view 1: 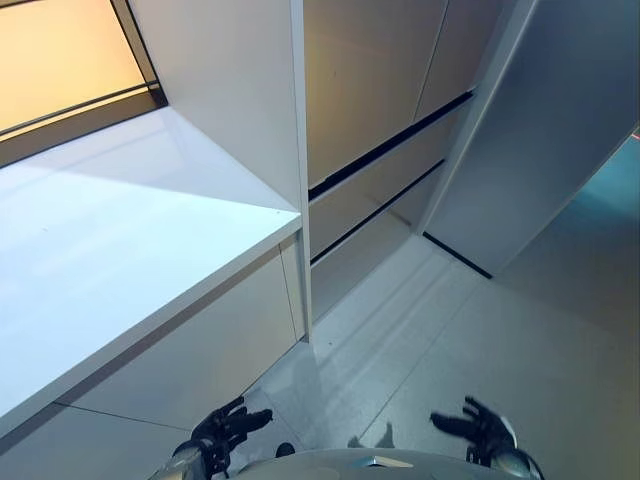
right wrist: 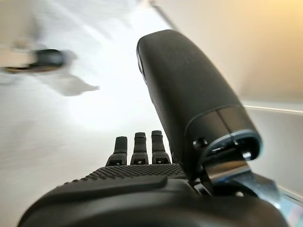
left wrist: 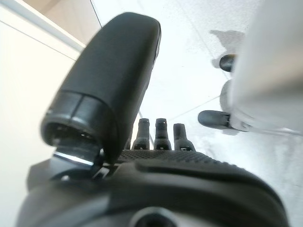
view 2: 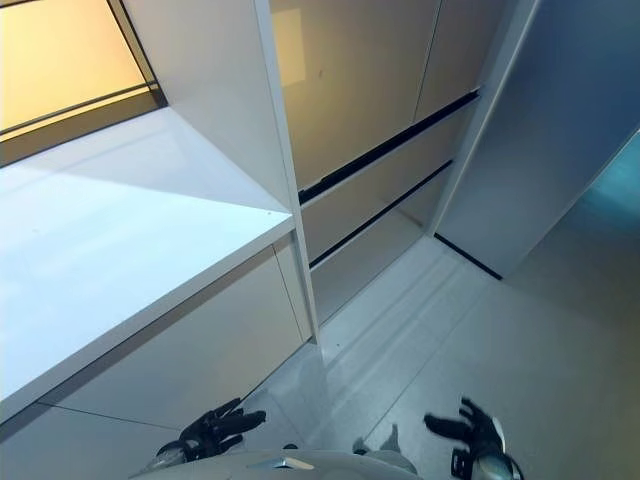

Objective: Put drinks into fridge and close the fridge

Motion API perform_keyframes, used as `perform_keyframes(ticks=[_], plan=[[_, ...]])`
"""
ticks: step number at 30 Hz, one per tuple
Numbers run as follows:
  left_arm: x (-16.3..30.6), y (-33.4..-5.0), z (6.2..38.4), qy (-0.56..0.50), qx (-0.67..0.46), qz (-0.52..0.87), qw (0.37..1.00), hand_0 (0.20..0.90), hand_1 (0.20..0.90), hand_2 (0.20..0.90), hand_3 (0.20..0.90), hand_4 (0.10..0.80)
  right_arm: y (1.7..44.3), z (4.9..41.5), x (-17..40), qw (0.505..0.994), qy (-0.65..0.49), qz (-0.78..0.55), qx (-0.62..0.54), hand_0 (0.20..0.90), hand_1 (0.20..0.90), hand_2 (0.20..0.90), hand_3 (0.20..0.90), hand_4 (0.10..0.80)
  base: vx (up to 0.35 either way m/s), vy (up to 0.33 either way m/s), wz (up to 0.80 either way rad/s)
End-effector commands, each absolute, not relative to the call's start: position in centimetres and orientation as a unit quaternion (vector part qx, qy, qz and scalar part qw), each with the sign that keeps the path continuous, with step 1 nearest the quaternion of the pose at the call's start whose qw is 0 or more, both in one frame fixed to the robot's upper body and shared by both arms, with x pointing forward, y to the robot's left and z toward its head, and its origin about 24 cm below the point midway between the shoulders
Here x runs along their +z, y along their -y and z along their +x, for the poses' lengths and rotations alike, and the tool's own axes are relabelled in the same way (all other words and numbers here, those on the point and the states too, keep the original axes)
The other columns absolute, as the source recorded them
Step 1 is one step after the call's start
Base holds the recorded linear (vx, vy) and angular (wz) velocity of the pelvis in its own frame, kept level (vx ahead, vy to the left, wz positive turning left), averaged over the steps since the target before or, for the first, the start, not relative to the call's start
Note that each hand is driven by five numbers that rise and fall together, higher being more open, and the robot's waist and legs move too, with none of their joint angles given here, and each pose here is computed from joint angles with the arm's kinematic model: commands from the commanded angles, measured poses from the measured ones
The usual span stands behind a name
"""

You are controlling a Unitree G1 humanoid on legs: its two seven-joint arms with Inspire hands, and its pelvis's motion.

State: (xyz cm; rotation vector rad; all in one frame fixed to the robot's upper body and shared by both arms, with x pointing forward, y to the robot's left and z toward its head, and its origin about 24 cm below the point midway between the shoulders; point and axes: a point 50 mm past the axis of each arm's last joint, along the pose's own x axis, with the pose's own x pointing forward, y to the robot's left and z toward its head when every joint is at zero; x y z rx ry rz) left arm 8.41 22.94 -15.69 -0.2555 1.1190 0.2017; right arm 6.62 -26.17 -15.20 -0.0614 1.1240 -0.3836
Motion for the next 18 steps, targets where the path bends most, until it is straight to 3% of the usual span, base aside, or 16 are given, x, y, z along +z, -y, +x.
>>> perform_keyframes(ticks=[1, 9, 18], plan=[[-15.3, -23.4, 9.9, -0.508, 0.066, -0.092, 0.854, 0.900, 0.900, 0.900, 0.900, 0.800, 25.4, 8.5, -15.2, 0.841, -0.525, -0.035, -0.122, 0.900, 0.900, 0.900, 0.900, 0.800, -0.033, -0.013, 0.01], [-16.0, -23.0, 8.6, -0.540, 0.074, -0.085, 0.834, 0.900, 0.900, 0.900, 0.900, 0.800, 24.3, 4.2, -16.8, 0.764, -0.639, -0.016, -0.086, 0.900, 0.900, 0.900, 0.900, 0.800, -0.002, 0.000, -0.01], [-16.2, -22.4, 8.7, -0.548, 0.060, -0.082, 0.830, 0.900, 0.900, 0.900, 0.900, 0.800, 24.0, 4.1, -16.9, 0.758, -0.647, -0.022, -0.076, 0.900, 0.900, 0.900, 0.900, 0.800, 0.000, 0.000, 0.00]])
